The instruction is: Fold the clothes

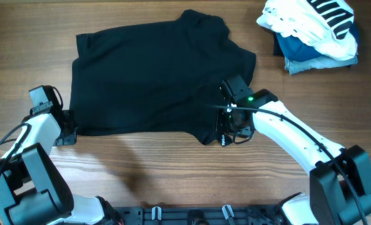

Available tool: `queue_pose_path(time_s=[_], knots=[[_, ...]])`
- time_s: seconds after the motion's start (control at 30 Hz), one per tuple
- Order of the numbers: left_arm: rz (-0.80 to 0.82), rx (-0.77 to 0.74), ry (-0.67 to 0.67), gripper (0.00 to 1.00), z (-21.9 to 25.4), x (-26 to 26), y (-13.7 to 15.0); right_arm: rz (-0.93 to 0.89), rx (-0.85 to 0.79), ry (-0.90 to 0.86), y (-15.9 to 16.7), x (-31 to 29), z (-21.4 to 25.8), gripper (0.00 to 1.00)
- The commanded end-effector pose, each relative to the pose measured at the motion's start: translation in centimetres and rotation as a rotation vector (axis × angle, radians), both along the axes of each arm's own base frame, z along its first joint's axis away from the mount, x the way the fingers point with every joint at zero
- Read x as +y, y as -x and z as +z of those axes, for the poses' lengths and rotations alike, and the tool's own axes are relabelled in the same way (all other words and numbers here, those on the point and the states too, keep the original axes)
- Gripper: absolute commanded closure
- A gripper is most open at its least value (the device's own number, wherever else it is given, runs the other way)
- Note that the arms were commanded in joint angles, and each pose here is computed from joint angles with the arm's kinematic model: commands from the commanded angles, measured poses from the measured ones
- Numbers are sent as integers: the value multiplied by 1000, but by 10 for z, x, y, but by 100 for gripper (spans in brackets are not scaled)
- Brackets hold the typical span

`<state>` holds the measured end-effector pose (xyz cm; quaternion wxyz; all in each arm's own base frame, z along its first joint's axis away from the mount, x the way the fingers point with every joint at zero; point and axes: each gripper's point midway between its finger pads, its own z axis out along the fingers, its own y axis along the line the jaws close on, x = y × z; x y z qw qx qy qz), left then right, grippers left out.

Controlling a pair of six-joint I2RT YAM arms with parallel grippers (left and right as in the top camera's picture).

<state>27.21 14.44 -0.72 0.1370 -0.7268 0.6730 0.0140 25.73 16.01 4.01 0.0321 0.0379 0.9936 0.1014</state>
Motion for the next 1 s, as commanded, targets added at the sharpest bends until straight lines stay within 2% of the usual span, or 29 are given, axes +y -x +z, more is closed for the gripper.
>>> queue_pose_path(time_s=[0.0,0.17,0.33,0.43,0.47,0.5,0.53,0.77,0.97], knots=[[-18,148,93,96,-41,-20,36,276,-90,18,-6,3,-6,30],[-46,156,91,96,-41,-20,37,364,-83,-21,-2,10,-9,31],[-46,156,91,96,-41,-20,37,400,-1,-70,23,11,-24,52],[-46,156,91,96,-41,-20,37,423,41,-108,38,13,-29,62],[-46,156,91,96,-41,-20,37,423,55,-112,42,12,-32,69],[-46,156,91,96,-41,-20,37,419,62,-109,44,11,-32,80],[-48,157,91,96,-41,-20,37,409,62,-110,43,11,-32,96],[-184,192,88,96,-25,-25,46,329,60,-115,37,10,-10,96],[-274,73,-2,96,35,-23,42,224,-9,-129,25,-9,40,96]])
